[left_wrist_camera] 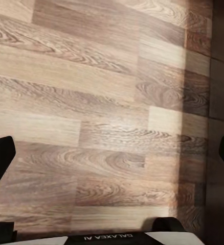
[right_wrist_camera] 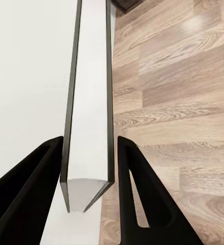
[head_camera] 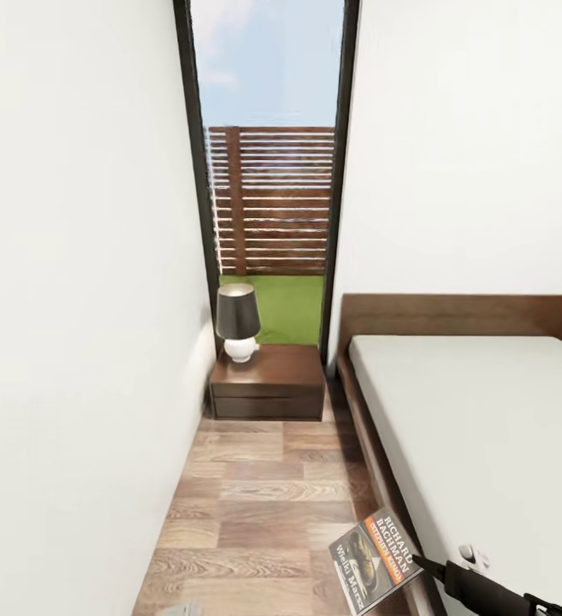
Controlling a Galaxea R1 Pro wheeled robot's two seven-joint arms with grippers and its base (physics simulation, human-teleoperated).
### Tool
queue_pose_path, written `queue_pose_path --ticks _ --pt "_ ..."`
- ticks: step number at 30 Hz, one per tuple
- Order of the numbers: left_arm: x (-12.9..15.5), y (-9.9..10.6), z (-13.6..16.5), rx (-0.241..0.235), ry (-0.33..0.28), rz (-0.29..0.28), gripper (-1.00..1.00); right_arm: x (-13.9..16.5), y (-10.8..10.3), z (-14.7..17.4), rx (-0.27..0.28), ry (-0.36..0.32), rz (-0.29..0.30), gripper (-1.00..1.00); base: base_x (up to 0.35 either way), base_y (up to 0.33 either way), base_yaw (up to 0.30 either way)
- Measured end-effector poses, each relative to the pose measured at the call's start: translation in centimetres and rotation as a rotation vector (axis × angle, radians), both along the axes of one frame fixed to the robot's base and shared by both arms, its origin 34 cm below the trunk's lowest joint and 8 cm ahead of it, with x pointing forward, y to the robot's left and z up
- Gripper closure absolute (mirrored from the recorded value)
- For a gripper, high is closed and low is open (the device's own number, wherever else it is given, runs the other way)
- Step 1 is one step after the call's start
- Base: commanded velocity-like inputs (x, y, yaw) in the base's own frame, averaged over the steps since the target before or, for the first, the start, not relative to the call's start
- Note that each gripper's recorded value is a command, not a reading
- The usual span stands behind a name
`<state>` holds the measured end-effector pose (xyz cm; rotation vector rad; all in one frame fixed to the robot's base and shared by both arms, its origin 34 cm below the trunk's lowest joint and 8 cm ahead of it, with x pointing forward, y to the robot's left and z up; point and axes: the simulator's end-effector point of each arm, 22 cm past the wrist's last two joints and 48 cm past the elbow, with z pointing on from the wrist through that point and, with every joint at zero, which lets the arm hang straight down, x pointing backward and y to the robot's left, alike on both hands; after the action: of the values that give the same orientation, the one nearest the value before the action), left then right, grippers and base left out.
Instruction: In the bedroom, move the book from the bed onto either nightstand, and place the two sandals side by side next to the bed.
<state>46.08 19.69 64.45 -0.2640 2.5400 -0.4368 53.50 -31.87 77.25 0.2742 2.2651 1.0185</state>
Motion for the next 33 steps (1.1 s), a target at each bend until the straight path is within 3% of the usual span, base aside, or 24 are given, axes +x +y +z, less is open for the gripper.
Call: queue_pose_path --ticks 10,33 --pt "0.01 0.0 0.01 0.0 0.0 0.0 -1.0 0.01 0.02 0.01 0.0 -0.001 0.0 1.0 0.33 0.0 -0.121" --pt "0.01 0.0 0.01 0.0 0.0 0.0 -1.0 0.01 0.06 0.01 0.001 -0.001 0.001 1.0 0.301 0.0 -0.003"
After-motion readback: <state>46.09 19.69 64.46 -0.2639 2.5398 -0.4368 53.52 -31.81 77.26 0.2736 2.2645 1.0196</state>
